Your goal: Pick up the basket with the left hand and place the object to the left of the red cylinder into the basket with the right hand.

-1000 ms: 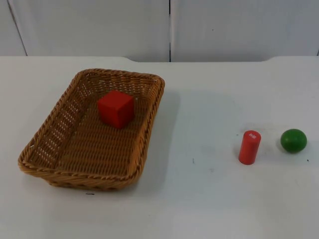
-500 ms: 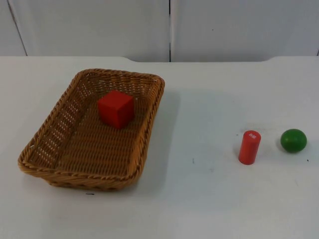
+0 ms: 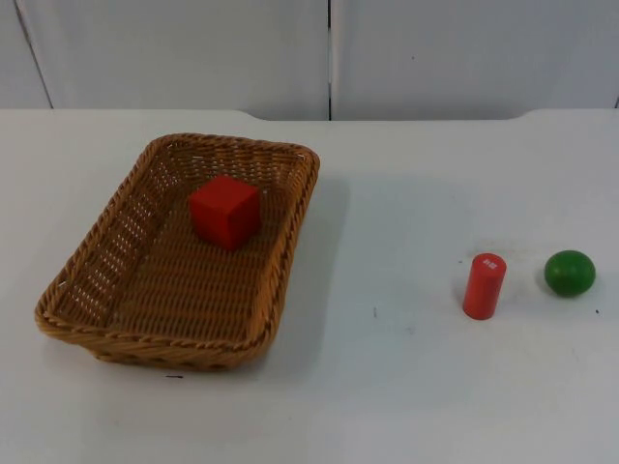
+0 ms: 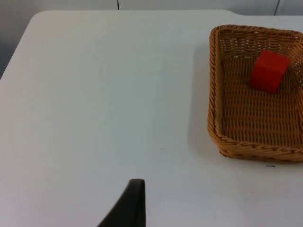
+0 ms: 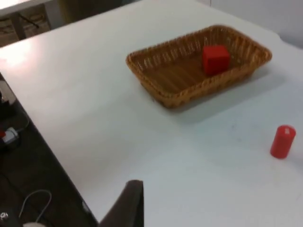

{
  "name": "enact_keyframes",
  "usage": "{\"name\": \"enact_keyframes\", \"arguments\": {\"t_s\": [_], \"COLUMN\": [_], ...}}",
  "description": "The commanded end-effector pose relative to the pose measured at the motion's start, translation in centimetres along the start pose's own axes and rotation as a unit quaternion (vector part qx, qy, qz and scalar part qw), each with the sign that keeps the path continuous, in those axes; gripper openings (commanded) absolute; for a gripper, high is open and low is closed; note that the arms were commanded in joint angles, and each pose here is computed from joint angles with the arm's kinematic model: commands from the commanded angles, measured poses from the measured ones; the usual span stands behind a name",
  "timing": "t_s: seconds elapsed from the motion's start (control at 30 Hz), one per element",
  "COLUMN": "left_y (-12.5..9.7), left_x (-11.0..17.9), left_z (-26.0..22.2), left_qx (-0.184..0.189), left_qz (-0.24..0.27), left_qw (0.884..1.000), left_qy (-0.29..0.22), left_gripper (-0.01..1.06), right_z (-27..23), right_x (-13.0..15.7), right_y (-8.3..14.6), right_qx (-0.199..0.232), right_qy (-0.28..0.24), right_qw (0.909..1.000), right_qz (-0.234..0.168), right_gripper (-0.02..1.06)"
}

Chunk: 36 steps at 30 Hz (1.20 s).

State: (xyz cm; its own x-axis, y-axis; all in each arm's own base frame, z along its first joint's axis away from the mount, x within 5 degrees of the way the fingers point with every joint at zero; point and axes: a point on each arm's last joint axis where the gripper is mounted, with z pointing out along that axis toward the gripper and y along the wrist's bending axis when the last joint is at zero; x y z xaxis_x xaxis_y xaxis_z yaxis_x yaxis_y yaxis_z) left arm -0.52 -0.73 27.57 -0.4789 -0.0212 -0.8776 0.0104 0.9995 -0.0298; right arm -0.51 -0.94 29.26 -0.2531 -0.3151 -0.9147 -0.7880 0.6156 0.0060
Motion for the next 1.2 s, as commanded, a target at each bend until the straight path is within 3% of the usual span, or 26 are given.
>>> {"name": "enact_keyframes", "arguments": {"t_s": [0.0,0.93,1.17], "left_y": [0.04,0.04,0.04], "left_x": [0.05,0.05,0.05], "left_z": [0.10,0.10,0.10], "left_qx": [-0.001,-0.001,-0.001], "left_qz": [-0.002,-0.001,-0.001], "left_qw": [1.000,1.000,1.000], "left_qy": [-0.004,-0.004,-0.004], "left_gripper": [1.05,1.05,1.05], "right_z": [0.51,0.76,0.76], "right_x": [0.65,0.99,0.99], "right_y": [-0.14,-0.33,-0.32], "right_qx": [0.010,0.019,0.018], "right_qy": [0.017,0.029,0.029], "right_qw": [0.9998,0.9993,0.9993], "right_qz": [0.007,-0.015,-0.017], "right_gripper": [0.95,0.95,1.05]}}
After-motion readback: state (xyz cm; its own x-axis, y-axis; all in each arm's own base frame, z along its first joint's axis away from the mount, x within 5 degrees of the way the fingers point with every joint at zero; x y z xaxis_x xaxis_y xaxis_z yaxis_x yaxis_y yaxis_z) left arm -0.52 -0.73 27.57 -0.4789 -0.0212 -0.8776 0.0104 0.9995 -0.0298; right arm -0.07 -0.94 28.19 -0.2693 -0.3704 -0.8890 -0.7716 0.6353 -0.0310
